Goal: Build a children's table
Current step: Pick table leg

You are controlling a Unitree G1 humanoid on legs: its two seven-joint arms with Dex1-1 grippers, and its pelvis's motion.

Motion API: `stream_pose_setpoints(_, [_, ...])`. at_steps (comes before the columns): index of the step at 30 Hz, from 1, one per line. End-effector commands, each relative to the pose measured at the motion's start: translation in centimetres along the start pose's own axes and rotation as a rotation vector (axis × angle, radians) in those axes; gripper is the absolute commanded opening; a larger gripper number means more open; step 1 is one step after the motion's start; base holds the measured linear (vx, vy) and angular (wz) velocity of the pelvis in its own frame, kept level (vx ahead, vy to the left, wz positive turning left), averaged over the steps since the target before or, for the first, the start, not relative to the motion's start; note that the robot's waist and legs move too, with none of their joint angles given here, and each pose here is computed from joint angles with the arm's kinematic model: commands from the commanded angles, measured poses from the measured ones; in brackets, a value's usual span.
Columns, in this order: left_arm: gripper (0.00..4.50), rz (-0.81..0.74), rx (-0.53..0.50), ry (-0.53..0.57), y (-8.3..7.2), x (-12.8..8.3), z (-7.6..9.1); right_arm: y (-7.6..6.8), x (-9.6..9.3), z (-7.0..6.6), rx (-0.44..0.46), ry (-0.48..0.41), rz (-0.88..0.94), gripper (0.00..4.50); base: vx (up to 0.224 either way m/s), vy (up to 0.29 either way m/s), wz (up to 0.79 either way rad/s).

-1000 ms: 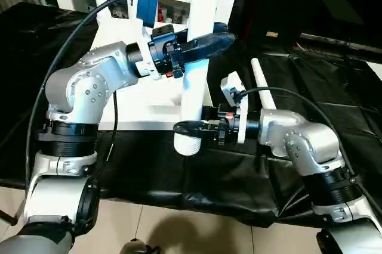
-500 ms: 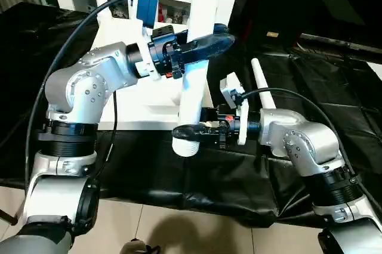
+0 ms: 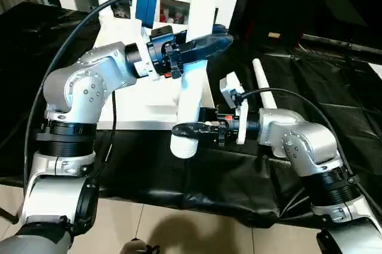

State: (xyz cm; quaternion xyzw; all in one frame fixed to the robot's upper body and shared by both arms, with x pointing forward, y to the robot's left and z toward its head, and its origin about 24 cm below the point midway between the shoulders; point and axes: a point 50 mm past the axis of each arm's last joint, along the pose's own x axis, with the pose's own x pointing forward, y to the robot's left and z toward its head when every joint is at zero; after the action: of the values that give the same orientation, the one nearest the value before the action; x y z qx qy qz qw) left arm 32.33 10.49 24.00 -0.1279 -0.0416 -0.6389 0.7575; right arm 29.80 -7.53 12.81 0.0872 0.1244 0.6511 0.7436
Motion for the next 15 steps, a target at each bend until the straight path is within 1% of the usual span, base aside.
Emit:
stream_pose_setpoints(1, [1.75, -0.020, 0.028, -0.027, -0.34, 0.59, 0.89, 0.12, 0.32, 0.28, -0.010, -0.004, 0.022, 2.06, 0.000, 0.000, 0.00])
stream_pose_setpoints(5, [1.75, -0.023, 0.022, -0.038, -0.38, 0.67, 0.99, 0.03, 0.41, 0.24, -0.007, -0.006, 0.018, 1.91, 0.000, 0.000, 0.00])
stream_pose_setpoints(7, [1.75, -0.026, 0.020, -0.043, -0.42, 0.72, 1.03, -0.07, 0.47, 0.26, -0.006, -0.009, 0.015, 1.91, 0.000, 0.000, 0.00])
stream_pose_setpoints(8, [1.75, -0.027, 0.020, -0.043, -0.44, 0.72, 1.02, -0.11, 0.50, 0.28, -0.004, -0.012, 0.014, 2.47, 0.000, 0.000, 0.00])
stream_pose_setpoints(9, [1.75, -0.027, 0.020, -0.042, -0.44, 0.72, 1.01, -0.18, 0.55, 0.33, -0.002, -0.017, 0.009, 2.61, 0.000, 0.000, 0.00])
stream_pose_setpoints(12, [1.75, -0.028, 0.020, -0.040, -0.45, 0.70, 0.99, -0.31, 0.58, 0.42, -0.007, -0.018, 0.000, 2.63, 0.000, 0.000, 0.00])
stream_pose_setpoints(13, [1.75, -0.029, 0.021, -0.038, -0.46, 0.69, 0.98, -0.36, 0.58, 0.45, -0.012, -0.016, -0.004, 2.98, 0.000, 0.000, 0.00])
stream_pose_setpoints(15, [1.75, -0.030, 0.021, -0.036, -0.47, 0.69, 0.96, -0.42, 0.57, 0.45, -0.019, -0.012, -0.008, 3.02, 0.000, 0.000, 0.00])
